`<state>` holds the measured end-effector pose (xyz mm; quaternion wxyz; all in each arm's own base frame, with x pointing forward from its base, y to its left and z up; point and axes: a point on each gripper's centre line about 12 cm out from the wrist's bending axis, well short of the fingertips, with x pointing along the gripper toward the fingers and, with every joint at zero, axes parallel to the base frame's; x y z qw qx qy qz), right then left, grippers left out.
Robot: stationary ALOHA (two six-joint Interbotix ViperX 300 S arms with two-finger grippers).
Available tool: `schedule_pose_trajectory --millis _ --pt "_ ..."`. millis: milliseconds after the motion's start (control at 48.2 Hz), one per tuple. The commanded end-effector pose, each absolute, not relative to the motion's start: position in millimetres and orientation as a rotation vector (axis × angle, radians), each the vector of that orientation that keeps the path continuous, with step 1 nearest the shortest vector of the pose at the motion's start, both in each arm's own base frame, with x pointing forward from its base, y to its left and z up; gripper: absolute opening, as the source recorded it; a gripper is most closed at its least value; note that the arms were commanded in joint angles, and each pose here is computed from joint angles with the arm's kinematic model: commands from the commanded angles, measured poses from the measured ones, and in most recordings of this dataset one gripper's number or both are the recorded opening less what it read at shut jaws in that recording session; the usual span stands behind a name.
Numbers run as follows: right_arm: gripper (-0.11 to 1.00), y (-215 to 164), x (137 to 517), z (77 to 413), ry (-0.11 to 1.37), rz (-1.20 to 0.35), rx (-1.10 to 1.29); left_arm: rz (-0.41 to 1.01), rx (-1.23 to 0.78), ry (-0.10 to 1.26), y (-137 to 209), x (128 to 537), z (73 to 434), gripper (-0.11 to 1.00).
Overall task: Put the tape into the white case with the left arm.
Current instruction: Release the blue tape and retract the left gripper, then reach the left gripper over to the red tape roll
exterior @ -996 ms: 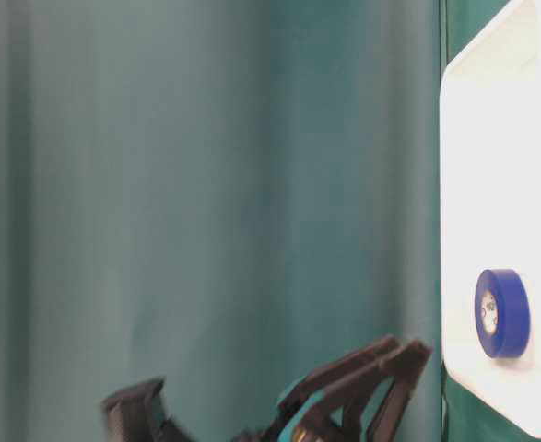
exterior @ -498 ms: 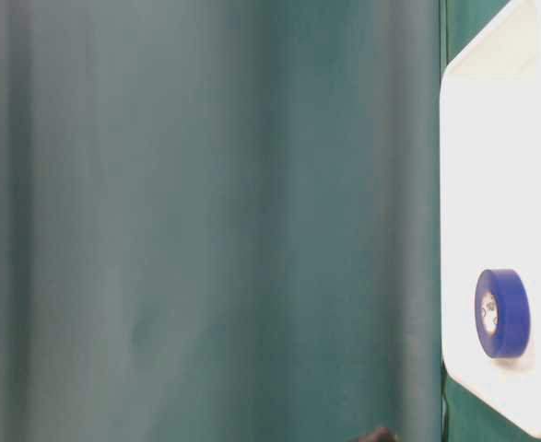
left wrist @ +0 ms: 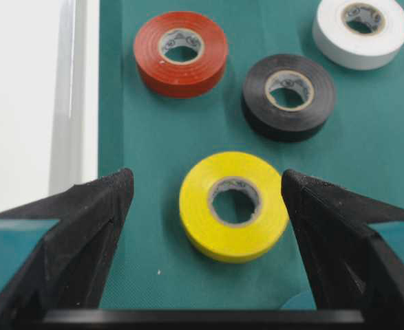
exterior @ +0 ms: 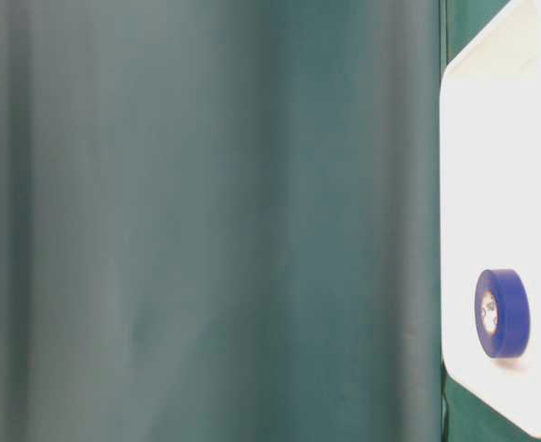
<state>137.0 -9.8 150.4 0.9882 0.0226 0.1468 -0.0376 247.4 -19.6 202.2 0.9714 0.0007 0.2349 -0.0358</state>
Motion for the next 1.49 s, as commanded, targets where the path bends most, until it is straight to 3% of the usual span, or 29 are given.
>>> schedule_pose_trajectory --millis 0,664,1141,1473 --pt "-0.09 -10 139 155 0.278 -0.077 0.044 -0.075 0.0 0.448 -20 249 209 0.88" --pt "-0.09 -11 139 155 0.278 -0.079 0.043 -0.073 -0.005 0.489 -22 265 203 0.88" --pt "-0.09 -11 139 155 0.278 -0.079 0.044 -0.023 -0.165 0.57 -26 315 190 0.87" --pt "-0.09 -11 139 155 0.279 -0.084 0.045 -0.039 -0.171 0.614 -38 352 188 0.87"
